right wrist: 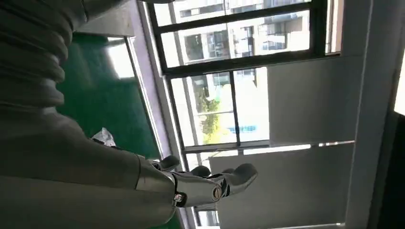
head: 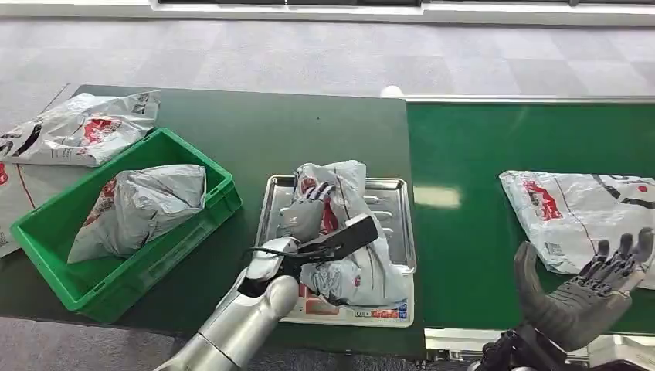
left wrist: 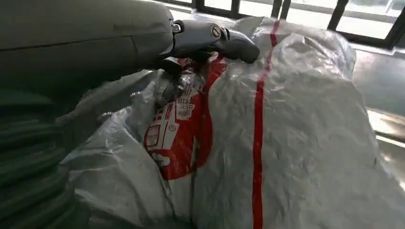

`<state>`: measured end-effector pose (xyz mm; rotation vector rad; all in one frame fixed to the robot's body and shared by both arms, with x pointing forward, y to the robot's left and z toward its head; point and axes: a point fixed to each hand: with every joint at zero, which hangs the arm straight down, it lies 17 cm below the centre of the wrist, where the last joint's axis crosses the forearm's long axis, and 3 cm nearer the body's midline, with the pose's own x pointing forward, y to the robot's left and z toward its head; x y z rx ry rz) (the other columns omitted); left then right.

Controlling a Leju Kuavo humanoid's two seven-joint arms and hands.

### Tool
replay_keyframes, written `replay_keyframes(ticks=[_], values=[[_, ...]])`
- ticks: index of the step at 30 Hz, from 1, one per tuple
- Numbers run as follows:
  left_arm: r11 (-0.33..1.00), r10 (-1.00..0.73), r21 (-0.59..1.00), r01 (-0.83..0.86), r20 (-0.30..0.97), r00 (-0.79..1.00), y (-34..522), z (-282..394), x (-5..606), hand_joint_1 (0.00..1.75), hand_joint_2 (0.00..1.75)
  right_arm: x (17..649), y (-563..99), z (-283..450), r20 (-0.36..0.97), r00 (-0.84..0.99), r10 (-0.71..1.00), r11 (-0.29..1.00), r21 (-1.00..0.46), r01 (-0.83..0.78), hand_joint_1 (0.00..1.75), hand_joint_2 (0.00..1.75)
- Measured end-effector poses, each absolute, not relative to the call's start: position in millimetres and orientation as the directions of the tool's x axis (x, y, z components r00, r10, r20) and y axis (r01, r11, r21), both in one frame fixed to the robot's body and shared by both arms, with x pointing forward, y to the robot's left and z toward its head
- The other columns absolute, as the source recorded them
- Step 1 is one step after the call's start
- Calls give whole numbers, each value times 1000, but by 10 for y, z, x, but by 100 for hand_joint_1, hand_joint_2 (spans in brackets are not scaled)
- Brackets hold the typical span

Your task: Moved the parcel from conveyor to table for the left to box.

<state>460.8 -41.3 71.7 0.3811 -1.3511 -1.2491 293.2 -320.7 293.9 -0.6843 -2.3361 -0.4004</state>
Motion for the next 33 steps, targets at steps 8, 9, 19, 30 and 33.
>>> replay_keyframes(ticks=[8, 9, 19, 30, 33], values=[[225, -884, 825, 518, 396, -247, -360, 328, 4567, 175, 175, 3066, -3074, 2902, 696, -644, 317, 846, 99, 524, 0, 175], [218, -888, 826, 519, 389, -246, -340, 311, 4577, 175, 175, 3089, -3055, 2909, 697, -646, 311, 851, 99, 516, 0, 175], [401, -824, 824, 400, 515, -236, -162, 652, 4842, 175, 175, 3149, -3036, 2836, 709, -625, 326, 847, 75, 527, 0, 175], [765, -640, 609, -210, 683, -351, 1232, 2688, 5316, 175, 175, 3117, -3094, 2639, 746, -583, 321, 843, 56, 535, 0, 175], [750, -660, 550, -367, 663, -354, 1886, 3184, 5326, 175, 175, 3116, -3101, 2603, 748, -579, 325, 845, 45, 533, 0, 175]])
